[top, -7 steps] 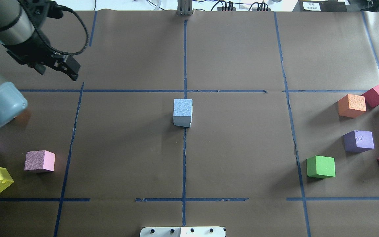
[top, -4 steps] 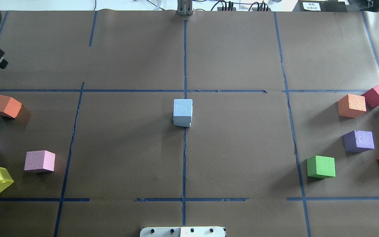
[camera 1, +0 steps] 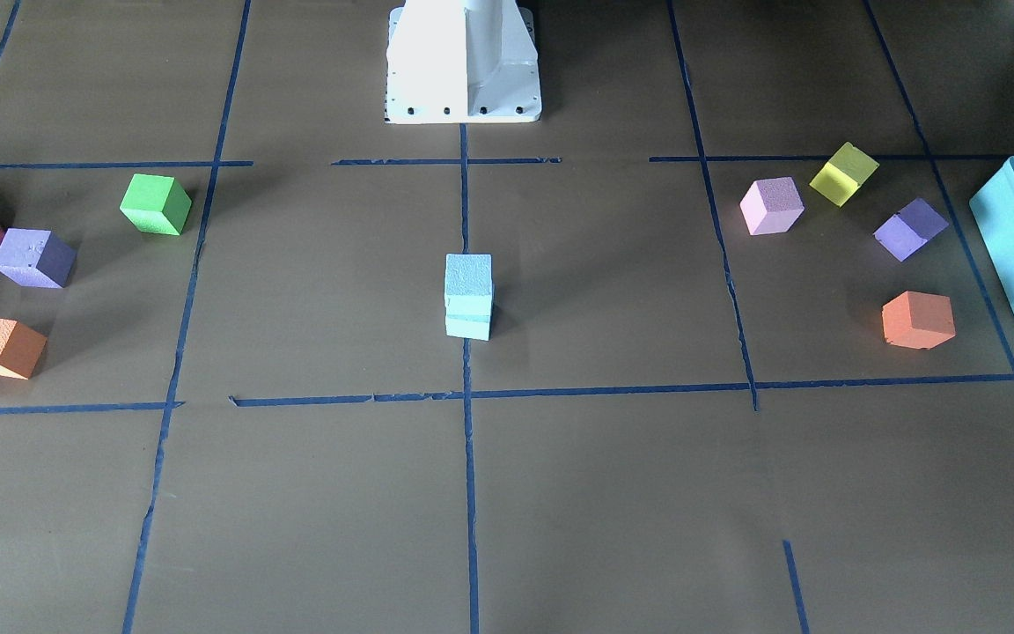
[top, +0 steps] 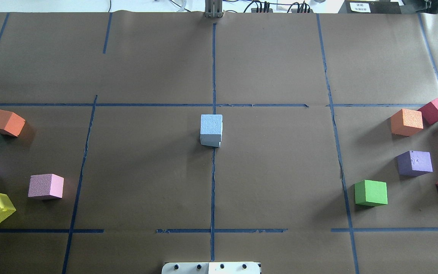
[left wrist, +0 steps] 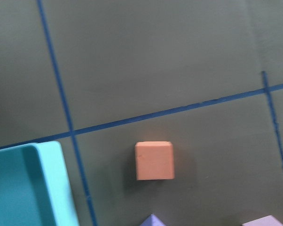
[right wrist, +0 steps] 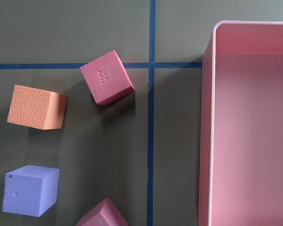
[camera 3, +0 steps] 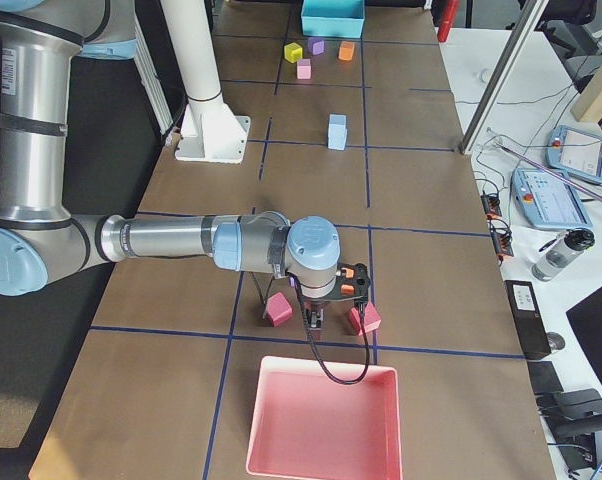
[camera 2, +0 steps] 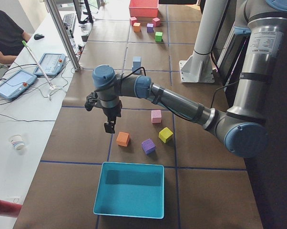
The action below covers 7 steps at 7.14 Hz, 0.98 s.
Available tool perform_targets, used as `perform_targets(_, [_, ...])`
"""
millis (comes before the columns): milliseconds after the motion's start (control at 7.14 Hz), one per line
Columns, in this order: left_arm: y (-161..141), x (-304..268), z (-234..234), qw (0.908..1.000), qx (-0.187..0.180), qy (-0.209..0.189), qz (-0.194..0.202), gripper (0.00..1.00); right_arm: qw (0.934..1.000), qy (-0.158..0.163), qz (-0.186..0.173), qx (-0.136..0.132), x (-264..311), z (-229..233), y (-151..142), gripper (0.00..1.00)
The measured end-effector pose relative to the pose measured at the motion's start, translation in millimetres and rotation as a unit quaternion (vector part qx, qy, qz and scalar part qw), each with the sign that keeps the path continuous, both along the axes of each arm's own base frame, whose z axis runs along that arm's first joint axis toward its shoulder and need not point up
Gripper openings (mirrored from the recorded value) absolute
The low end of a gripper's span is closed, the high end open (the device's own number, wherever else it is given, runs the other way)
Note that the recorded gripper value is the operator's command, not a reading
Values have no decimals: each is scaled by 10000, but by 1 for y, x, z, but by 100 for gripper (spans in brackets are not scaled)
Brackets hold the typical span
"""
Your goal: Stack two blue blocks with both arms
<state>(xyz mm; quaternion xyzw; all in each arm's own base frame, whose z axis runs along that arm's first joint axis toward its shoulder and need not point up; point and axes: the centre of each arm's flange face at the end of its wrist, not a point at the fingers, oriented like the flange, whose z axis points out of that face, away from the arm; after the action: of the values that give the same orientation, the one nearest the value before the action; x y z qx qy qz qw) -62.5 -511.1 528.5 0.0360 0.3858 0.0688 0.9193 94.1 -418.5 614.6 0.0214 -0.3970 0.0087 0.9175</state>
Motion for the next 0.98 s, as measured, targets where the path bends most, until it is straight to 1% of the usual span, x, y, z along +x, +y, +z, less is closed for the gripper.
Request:
perform_targets(280, [42,-22,70,9998,-102,29,-147,100,10000,0,1,0,0,0,-1,100])
perform_targets(420, [51,-23,93,9997,-166,34,-169,100,10000,-1,0,1,0,0,-2,100])
perform_targets(700, [55,-23,118,9993,-330,43,-170,100,10000,-7,-1,-7,0,1,-2,100])
perform_targets(980, [55,-22,125,9991,-390,45,-164,100,10000,-8,-4,-13,0,2,-2,100])
